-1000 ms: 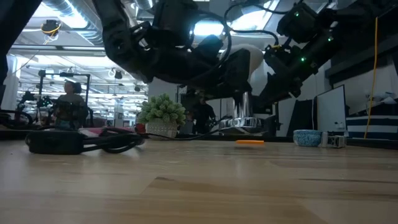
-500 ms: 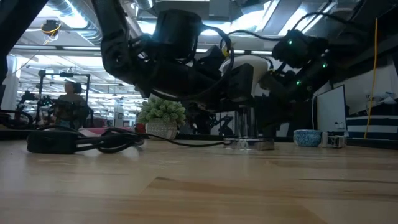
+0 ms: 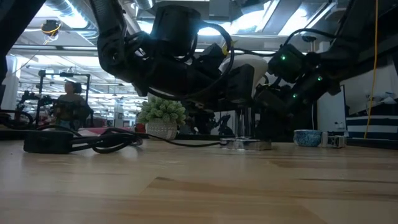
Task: Screw lightbulb
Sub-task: Remove the white lightbulb from the silver lamp
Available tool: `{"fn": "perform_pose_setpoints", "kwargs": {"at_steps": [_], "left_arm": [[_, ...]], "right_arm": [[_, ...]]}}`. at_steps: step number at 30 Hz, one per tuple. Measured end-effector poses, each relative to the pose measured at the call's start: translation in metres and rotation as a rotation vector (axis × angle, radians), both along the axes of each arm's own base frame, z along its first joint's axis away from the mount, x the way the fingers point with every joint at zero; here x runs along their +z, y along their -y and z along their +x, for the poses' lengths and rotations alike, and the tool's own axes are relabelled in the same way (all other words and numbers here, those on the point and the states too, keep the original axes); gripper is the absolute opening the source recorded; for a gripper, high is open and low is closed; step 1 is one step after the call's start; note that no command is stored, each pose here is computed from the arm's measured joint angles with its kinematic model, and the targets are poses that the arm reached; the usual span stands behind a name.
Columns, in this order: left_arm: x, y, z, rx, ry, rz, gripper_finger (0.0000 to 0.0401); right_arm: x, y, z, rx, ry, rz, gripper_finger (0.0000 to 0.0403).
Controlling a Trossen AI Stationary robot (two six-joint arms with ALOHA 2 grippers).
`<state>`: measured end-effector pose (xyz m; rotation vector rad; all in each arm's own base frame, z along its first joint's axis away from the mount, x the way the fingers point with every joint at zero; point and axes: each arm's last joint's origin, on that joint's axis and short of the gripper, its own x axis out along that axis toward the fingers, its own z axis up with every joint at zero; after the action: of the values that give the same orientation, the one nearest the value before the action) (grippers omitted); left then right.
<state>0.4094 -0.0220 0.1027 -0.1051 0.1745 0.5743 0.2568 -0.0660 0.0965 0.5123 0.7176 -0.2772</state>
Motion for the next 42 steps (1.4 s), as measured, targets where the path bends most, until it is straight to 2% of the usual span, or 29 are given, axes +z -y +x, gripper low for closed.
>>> {"fn": "perform_pose_setpoints", "kwargs": {"at_steps": [8, 19, 32, 42], "left_arm": [[-0.001, 0.002, -0.001, 0.022, -0.006, 0.007, 0.0153], [-0.003, 0.001, -0.002, 0.066, -0.022, 0.001, 0.0153], [-0.003, 0.009, -0.004, 0.122, -0.025, 0.024, 0.0153], [-0.005, 0.013, -0.007, 0.187, -0.034, 0.04, 0.0153]], "right_arm": [[-0.001, -0.013, 0.002, 0.013, -0.009, 0.04, 0.0101], [-0.002, -0.014, 0.001, -0.012, -0.015, 0.069, 0.0101], [-0.002, -0.015, 0.001, -0.104, -0.009, 0.183, 0.0101], [-0.002, -0.03, 0.004, -0.095, -0.002, 0.168, 0.0101]]}}
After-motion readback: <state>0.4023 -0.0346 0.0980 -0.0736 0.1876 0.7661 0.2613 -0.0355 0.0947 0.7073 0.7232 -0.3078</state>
